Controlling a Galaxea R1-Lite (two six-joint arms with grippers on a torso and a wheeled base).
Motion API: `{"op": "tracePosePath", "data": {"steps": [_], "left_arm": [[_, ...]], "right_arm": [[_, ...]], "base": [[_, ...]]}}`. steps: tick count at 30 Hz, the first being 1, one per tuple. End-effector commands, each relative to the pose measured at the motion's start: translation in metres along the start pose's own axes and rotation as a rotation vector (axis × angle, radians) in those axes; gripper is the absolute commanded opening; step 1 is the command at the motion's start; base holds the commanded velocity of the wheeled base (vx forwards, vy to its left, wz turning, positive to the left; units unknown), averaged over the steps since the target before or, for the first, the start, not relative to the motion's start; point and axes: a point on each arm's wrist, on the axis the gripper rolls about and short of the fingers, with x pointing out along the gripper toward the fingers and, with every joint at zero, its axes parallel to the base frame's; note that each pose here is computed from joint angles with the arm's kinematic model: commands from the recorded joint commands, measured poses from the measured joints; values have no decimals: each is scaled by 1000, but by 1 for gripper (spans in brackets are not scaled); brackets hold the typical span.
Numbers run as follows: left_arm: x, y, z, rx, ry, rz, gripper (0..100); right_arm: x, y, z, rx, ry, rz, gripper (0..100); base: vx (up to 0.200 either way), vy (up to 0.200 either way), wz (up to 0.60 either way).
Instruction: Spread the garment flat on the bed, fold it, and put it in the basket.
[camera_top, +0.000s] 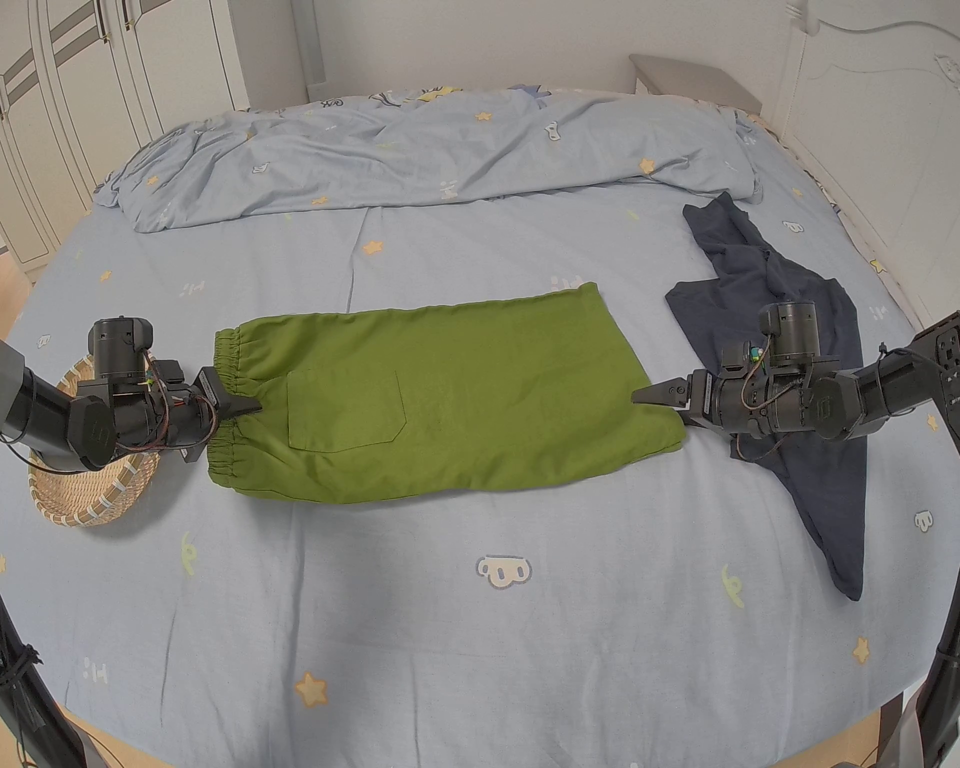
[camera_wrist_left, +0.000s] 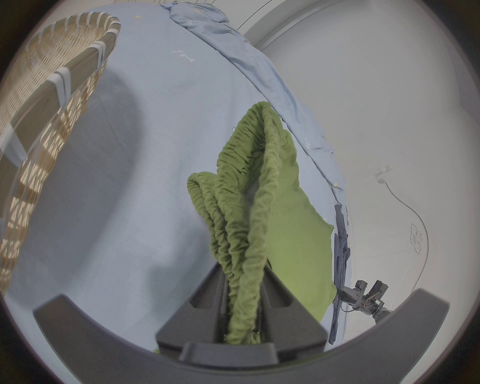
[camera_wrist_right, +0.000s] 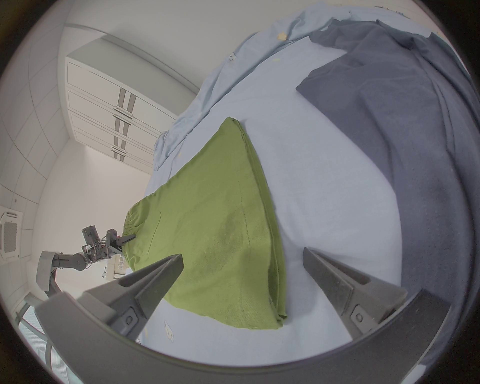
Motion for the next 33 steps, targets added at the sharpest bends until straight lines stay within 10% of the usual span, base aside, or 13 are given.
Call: {"op": "tracePosePath", "data": {"steps": [1, 19, 20, 33], "left_arm": [[1, -2, -3, 3, 8, -4, 0], [1, -2, -2, 2, 6, -4, 0], [1, -2, -2, 1, 7, -3, 0], [1, -1, -1, 1, 3, -2, 0]], "right_arm": [[9, -7, -11, 24, 38, -1, 100], [10, -8, -17, 45, 80, 66, 100], [10, -8, -17, 45, 80, 66, 0], [-6, -15, -5, 48, 31, 48, 0]], "base": [[0, 0, 0], [0, 0, 0], [0, 0, 0], [0, 0, 0]]}}
